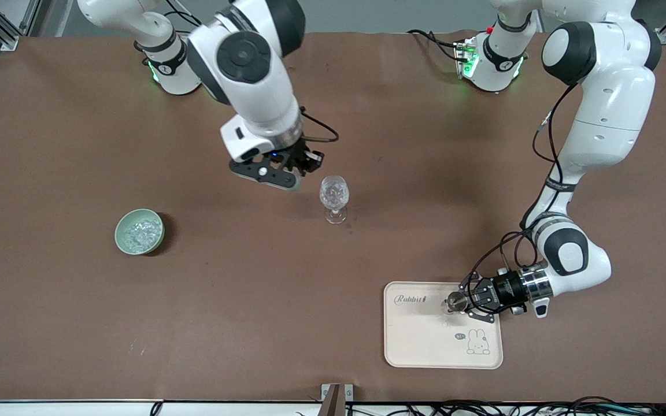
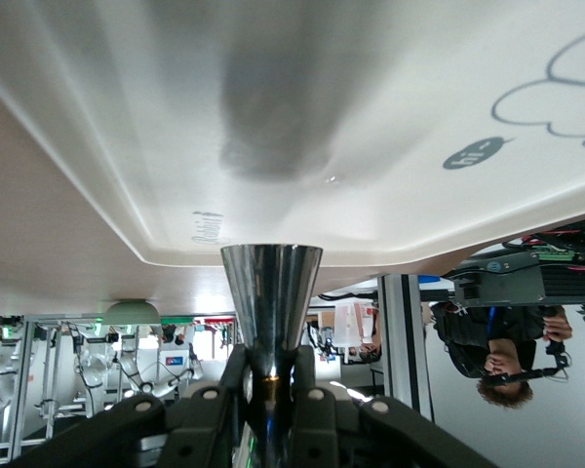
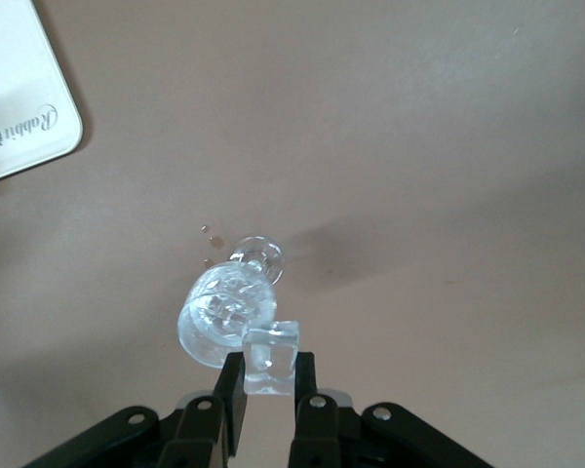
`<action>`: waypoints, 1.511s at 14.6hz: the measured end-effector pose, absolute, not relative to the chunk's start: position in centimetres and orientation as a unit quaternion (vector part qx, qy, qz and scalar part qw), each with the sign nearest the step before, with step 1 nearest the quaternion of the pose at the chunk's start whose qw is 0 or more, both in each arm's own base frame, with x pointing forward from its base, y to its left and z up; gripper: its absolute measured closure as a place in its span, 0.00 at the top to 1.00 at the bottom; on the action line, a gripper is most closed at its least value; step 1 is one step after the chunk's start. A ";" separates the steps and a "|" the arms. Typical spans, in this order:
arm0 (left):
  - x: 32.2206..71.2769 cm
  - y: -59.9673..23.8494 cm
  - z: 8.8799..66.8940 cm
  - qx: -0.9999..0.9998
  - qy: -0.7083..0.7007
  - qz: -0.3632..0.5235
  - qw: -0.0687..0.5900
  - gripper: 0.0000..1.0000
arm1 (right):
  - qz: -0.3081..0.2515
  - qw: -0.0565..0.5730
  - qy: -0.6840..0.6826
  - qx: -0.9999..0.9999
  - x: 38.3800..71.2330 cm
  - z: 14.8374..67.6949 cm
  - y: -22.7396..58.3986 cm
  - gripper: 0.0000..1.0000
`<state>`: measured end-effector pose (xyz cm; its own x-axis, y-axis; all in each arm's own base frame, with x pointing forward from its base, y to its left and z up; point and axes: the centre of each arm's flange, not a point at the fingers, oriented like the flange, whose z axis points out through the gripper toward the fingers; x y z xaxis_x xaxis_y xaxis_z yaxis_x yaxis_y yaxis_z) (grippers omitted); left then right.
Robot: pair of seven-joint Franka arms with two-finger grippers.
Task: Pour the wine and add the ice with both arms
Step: 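Move the right gripper over the glass while the left gripper carries the jigger, then drop the ice into the glass while the left gripper sets the jigger down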
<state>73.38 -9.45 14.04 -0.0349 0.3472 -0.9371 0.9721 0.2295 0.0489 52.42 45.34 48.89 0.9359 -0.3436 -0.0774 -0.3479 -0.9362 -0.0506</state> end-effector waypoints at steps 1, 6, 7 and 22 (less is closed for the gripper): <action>73.4 -9.2 13.7 0.515 0.636 -0.339 0.463 0.21 | 0.038 0.026 0.181 -0.982 52.1 47.7 46.6 0.24; 73.5 -6.8 12.5 0.496 0.646 -0.335 0.474 0.21 | 0.048 0.011 0.205 -0.978 50.1 42.9 51.2 0.24; 73.4 -6.8 12.0 0.492 0.645 -0.335 0.479 0.21 | 0.048 0.011 0.209 -0.977 50.0 42.6 51.5 0.24; 73.9 -0.5 16.7 0.635 0.593 -0.280 0.409 1.00 | 0.042 0.015 0.215 -0.976 50.4 40.8 52.4 0.24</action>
